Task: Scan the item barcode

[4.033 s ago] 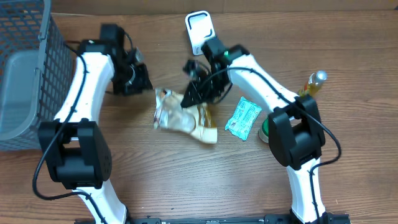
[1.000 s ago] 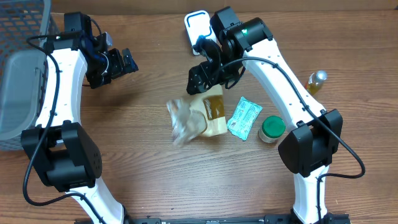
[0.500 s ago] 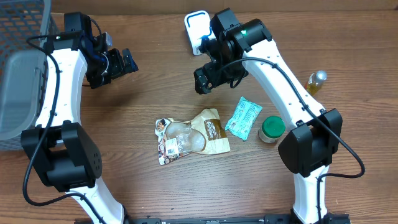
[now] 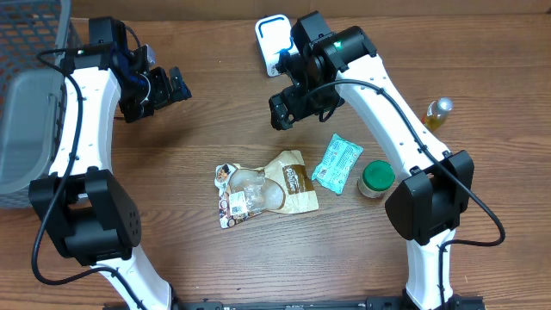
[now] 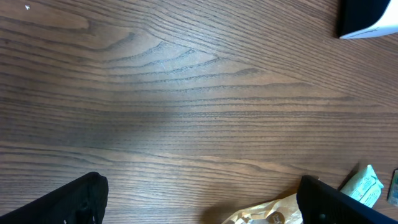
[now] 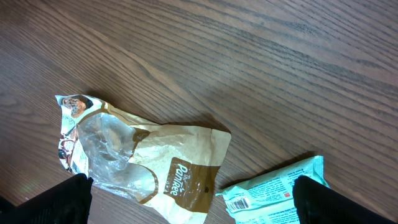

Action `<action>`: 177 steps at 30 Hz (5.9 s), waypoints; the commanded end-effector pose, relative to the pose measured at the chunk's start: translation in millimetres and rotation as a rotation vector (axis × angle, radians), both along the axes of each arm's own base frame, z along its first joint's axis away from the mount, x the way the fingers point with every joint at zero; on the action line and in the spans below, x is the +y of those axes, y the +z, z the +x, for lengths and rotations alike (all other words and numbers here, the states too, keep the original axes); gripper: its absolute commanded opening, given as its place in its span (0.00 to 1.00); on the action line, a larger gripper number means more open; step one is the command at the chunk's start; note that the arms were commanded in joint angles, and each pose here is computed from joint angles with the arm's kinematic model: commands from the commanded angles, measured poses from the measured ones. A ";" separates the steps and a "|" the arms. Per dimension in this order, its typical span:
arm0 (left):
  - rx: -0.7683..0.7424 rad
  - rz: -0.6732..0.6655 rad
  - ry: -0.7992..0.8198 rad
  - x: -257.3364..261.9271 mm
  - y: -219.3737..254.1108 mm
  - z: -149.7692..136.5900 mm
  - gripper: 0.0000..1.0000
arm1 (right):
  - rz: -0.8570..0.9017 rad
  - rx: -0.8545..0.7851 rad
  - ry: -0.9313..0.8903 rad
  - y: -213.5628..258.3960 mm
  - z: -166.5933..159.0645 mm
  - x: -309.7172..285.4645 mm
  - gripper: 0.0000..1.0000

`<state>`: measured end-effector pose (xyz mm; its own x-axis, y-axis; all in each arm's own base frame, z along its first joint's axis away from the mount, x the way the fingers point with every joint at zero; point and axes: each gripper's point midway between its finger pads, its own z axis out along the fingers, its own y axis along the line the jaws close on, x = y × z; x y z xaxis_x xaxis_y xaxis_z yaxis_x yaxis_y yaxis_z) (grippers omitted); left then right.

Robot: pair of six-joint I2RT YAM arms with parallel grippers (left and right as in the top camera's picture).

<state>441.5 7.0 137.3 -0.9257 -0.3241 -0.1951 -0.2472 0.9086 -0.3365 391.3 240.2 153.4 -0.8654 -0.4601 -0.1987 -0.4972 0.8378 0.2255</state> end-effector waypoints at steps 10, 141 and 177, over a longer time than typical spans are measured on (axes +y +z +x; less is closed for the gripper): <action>-0.021 0.001 0.002 -1.2 7.3 4.2 1.00 | -0.002 -0.011 -0.007 3.8 0.1 -2.8 1.00; -0.021 0.001 0.002 -1.2 7.3 4.2 1.00 | 0.446 -1.304 -0.228 324.8 -445.0 -212.9 1.00; -0.021 0.001 0.002 -1.2 7.3 4.2 1.00 | 0.504 -1.436 -0.174 238.1 -472.4 -210.5 1.00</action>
<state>441.5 7.0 137.3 -0.9257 -0.3241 -0.1951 -0.2472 0.9086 -0.3365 -101.2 26.8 389.9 0.1659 0.0035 -0.9861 -0.4523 0.8889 -0.0729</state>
